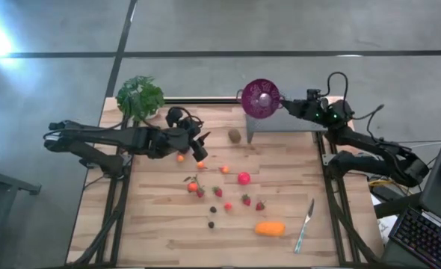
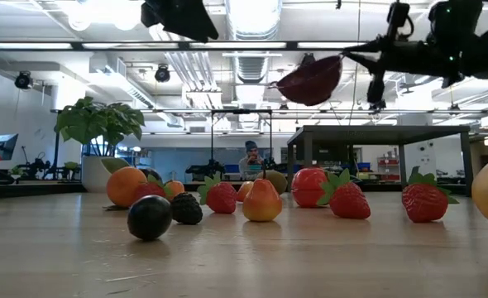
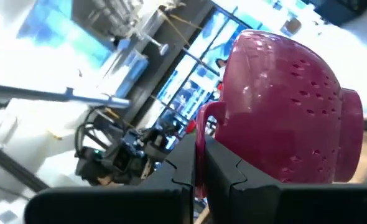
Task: Pick & Place Fruit
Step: Put the violet strainer bowl on the shelf
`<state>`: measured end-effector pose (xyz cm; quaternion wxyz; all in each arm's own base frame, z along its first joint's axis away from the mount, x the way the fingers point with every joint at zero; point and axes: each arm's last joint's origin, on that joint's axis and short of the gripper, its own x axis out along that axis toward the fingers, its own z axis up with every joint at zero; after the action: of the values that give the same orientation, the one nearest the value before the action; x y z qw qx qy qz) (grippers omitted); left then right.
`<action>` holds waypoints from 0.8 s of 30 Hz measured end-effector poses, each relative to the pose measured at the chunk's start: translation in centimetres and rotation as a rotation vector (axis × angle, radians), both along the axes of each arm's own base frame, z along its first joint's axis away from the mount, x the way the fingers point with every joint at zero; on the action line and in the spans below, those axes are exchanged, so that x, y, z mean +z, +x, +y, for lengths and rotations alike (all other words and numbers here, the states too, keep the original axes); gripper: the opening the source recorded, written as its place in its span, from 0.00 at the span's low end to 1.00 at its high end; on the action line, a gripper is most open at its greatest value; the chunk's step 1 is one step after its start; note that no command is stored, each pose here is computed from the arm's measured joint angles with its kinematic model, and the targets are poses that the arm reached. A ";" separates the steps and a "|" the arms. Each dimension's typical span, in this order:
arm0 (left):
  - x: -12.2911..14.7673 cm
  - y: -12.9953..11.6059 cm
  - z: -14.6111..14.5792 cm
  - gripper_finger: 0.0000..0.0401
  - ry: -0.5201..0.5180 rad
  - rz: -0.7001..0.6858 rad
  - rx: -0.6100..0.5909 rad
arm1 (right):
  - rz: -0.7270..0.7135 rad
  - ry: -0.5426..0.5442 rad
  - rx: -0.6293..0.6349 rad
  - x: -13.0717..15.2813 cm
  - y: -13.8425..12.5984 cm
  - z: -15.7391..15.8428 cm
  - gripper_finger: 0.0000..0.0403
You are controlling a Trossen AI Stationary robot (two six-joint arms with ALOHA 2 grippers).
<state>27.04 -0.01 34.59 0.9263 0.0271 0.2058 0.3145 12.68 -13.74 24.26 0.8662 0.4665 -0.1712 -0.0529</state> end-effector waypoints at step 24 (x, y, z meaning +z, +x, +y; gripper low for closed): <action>0.2 0.1 0.0 0.50 0.007 -0.013 -0.007 | 0.105 0.178 -0.122 -3.7 -0.6 0.1 0.03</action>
<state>27.15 -0.02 34.78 0.9286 0.0291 0.1983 0.3122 12.10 -13.66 20.55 0.8243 0.5269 -0.1484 -0.1447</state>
